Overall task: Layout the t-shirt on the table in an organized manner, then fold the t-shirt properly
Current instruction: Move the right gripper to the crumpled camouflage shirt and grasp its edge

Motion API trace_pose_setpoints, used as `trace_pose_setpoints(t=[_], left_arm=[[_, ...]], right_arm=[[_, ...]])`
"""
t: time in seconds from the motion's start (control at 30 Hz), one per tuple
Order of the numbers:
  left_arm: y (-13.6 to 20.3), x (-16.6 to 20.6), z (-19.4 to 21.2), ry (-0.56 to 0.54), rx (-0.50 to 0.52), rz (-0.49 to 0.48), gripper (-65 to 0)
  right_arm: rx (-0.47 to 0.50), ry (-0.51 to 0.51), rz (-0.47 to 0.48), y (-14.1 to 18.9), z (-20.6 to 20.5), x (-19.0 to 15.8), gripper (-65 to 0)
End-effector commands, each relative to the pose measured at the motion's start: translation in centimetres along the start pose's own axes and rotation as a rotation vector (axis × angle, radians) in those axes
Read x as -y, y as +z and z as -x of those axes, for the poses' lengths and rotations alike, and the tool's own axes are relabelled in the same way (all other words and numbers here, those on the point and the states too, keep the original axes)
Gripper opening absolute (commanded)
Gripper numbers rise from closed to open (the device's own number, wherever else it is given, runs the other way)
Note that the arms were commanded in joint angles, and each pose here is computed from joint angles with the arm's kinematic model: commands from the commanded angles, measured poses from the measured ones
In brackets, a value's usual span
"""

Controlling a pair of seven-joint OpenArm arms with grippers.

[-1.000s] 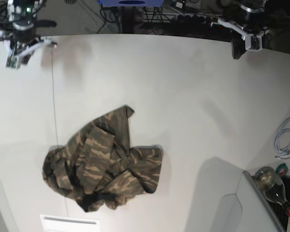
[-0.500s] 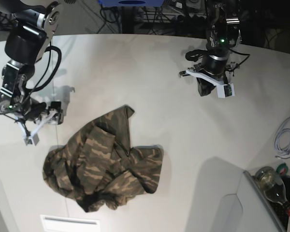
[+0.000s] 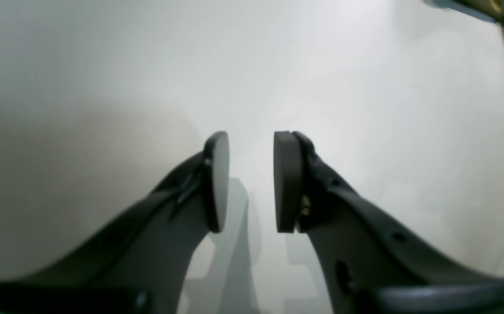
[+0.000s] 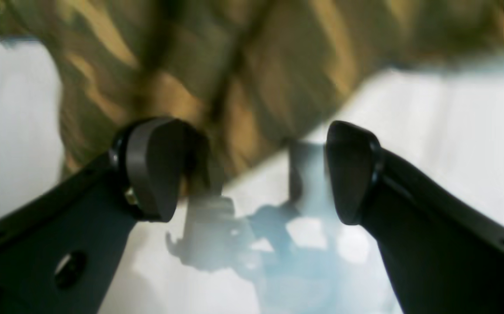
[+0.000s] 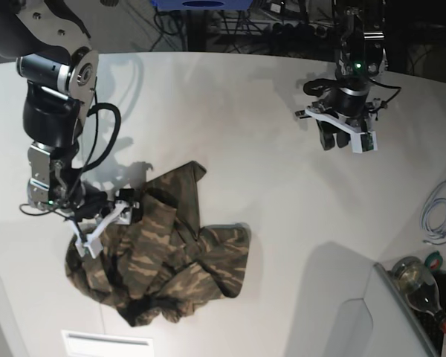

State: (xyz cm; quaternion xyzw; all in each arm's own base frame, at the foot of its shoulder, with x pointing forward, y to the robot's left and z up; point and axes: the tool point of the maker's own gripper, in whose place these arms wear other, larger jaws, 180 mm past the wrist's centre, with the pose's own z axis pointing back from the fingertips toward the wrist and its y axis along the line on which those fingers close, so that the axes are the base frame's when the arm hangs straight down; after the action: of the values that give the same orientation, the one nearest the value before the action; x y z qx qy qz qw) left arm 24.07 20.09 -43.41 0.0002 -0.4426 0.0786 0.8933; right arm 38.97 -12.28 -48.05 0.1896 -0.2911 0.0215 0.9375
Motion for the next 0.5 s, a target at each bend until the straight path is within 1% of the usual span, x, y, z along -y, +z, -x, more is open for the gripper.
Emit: trace_pose_setpoints(t=[0.0, 0.03, 0.1, 0.13, 0.17, 0.2, 0.23, 0.27, 0.33, 0.47], left_arm=[[0.1, -0.1, -1.1, -0.004, 0.039, 0.000, -47.6], [0.1, -0.1, -1.1, -0.004, 0.039, 0.000, -47.6], [0.1, -0.2, -1.1, -0.006, 0.039, 0.000, -47.6], [0.1, -0.3, -1.2, -0.012, 0.040, -0.002, -47.6], [0.1, -0.5, -1.3, -0.016, 0.040, -0.003, -47.6], [0.0, -0.4, -1.3, -0.016, 0.042, -0.002, -47.6], [0.0, -0.4, -1.4, -0.016, 0.044, -0.002, -47.6], [-0.1, -0.4, -1.7, -0.016, 0.050, -0.001, -47.6], [-0.6, 0.1, -2.7, -0.015, 0.070, 0.008, -47.6], [-2.8, 0.4, -3.0, 0.005, 0.062, 0.007, -47.7]], right_arm=[[0.050, 0.016, -0.005, 0.3, -2.0, 0.1, -21.5], [0.053, 0.018, -0.005, 0.3, -2.0, 0.0, -27.9], [0.044, 0.016, -0.003, 0.3, -1.7, 0.1, -50.1], [0.031, 0.014, -0.003, 0.3, -1.3, 0.1, -63.0], [0.008, 0.012, 0.000, 0.3, -0.5, 0.3, -65.0], [0.000, 0.021, 0.013, 0.7, -0.2, 0.7, -63.9], [-0.006, 0.034, 0.033, 1.3, 0.1, 1.2, -61.5], [-0.014, 0.045, 0.051, 1.9, 0.7, 1.6, -64.1], [-0.008, 0.084, 0.095, 3.5, 1.0, 2.1, -65.0], [0.034, 0.126, 0.146, 6.9, 1.6, 1.8, -65.0]])
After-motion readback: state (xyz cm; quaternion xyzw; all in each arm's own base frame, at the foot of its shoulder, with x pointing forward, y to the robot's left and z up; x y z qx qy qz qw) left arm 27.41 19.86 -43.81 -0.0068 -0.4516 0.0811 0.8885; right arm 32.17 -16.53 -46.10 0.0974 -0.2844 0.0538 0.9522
